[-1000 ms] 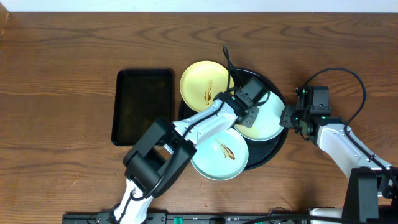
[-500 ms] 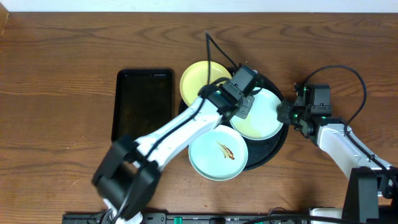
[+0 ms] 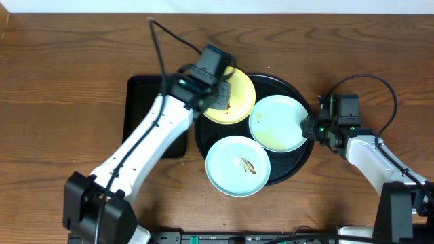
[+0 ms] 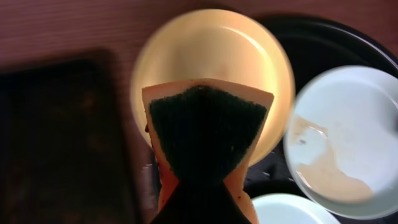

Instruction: Clean dirty plates on tray and stack at the side

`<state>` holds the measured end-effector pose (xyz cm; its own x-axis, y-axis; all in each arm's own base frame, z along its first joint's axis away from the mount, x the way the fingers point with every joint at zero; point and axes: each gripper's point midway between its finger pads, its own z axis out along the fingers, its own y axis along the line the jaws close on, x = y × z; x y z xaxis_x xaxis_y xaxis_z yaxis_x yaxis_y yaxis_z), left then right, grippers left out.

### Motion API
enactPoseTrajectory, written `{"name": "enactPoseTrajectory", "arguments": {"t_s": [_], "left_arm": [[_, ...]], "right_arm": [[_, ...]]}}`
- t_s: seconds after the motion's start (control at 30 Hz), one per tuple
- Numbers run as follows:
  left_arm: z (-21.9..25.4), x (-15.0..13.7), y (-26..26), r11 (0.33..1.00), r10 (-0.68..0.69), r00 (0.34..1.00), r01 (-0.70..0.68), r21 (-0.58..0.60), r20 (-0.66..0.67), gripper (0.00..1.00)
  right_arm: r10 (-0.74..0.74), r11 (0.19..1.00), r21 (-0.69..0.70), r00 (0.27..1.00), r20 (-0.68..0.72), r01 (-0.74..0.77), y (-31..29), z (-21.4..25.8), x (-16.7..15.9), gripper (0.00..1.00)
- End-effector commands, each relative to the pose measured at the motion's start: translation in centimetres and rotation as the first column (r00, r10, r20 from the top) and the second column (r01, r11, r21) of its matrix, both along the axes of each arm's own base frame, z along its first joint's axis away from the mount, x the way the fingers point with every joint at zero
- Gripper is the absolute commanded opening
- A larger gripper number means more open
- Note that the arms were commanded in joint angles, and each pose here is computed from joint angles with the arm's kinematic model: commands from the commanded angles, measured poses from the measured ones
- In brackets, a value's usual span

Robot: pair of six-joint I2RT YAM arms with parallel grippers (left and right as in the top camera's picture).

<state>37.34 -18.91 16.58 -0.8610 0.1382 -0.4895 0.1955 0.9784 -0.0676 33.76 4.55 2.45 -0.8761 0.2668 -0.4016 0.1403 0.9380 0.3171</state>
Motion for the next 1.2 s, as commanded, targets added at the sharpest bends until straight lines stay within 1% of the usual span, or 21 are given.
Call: {"name": "enactPoseTrajectory", "arguments": {"t_s": [0.0, 0.13, 0.27, 0.4, 0.47, 0.5, 0.53, 0.63, 0.7, 0.73, 0.9, 1.07, 1.17], "left_arm": [[0.6, 0.6, 2.2, 0.998, 0.063, 0.998, -0.063, 0.007, 0.011, 0.08], [0.5, 1.0, 3.8, 0.994, 0.106, 0.994, -0.106, 0.007, 0.0, 0.08], [0.4, 1.1, 4.2, 0.994, 0.114, 0.994, -0.114, -0.004, -0.007, 0.08], [0.3, 1.0, 4.2, 0.994, 0.113, 0.993, -0.113, 0.0, -0.015, 0.08], [0.3, 0.9, 4.3, 0.994, 0.113, 0.993, -0.113, 0.0, -0.016, 0.08], [0.3, 0.9, 4.3, 0.994, 0.113, 0.993, -0.113, 0.0, -0.016, 0.07], [0.3, 0.9, 4.3, 0.994, 0.113, 0.993, -0.113, 0.0, -0.016, 0.08], [0.3, 0.9, 4.2, 0.994, 0.113, 0.993, -0.113, 0.0, -0.017, 0.08], [0.3, 0.9, 4.2, 0.994, 0.112, 0.994, -0.112, -0.001, -0.019, 0.08], [0.3, 0.9, 4.2, 0.994, 0.112, 0.993, -0.112, 0.0, -0.02, 0.08], [0.2, 0.7, 4.3, 0.994, 0.112, 0.993, -0.112, 0.002, -0.025, 0.08], [0.1, 0.6, 4.4, 0.994, 0.112, 0.993, -0.112, 0.007, -0.033, 0.08], [0.1, 0.6, 4.4, 0.994, 0.112, 0.993, -0.112, 0.007, -0.033, 0.08]], "right_arm": [[0.021, 1.0, 0.005, 0.999, -0.024, -0.021, 0.6, -0.7, -0.7, 0.31], [0.045, 0.999, 0.001, 0.998, -0.042, -0.045, 1.4, -1.0, -1.2, 0.31], [0.063, 0.998, -0.005, 0.996, -0.061, -0.063, 1.9, -1.6, -1.5, 0.29], [0.043, 0.999, 0.001, 0.993, -0.111, -0.043, 1.9, -2.8, -2.1, 0.26], [0.023, 1.0, 0.006, 0.989, -0.146, -0.022, 1.8, -3.6, -2.5, 0.23], [0.02, 1.0, 0.007, 0.987, -0.156, -0.02, 1.8, -3.9, -2.6, 0.2], [0.015, 1.0, 0.005, 0.986, -0.167, -0.014, 1.8, -4.3, -2.7, 0.15], [-0.032, 0.999, -0.019, 0.983, -0.18, 0.029, 1.1, -5.0, -2.6, 0.08], [-0.042, 0.999, -0.038, 0.986, -0.16, 0.036, 0.8, -4.8, -2.2, 0.02], [-0.044, 0.998, -0.041, 0.989, -0.145, 0.038, 0.7, -4.6, -1.9, 0.01], [-0.016, 0.999, -0.048, 0.999, -0.038, 0.014, 0.7, -2.3, 0.0, 0.01], [0.005, 0.983, -0.185, 0.995, 0.104, 0.014, -1.2, 1.8, 1.5, 0.01], [0.053, 0.963, -0.27, 0.981, 0.187, -0.001, -2.2, 4.4, 2.1, 0.01]]}}
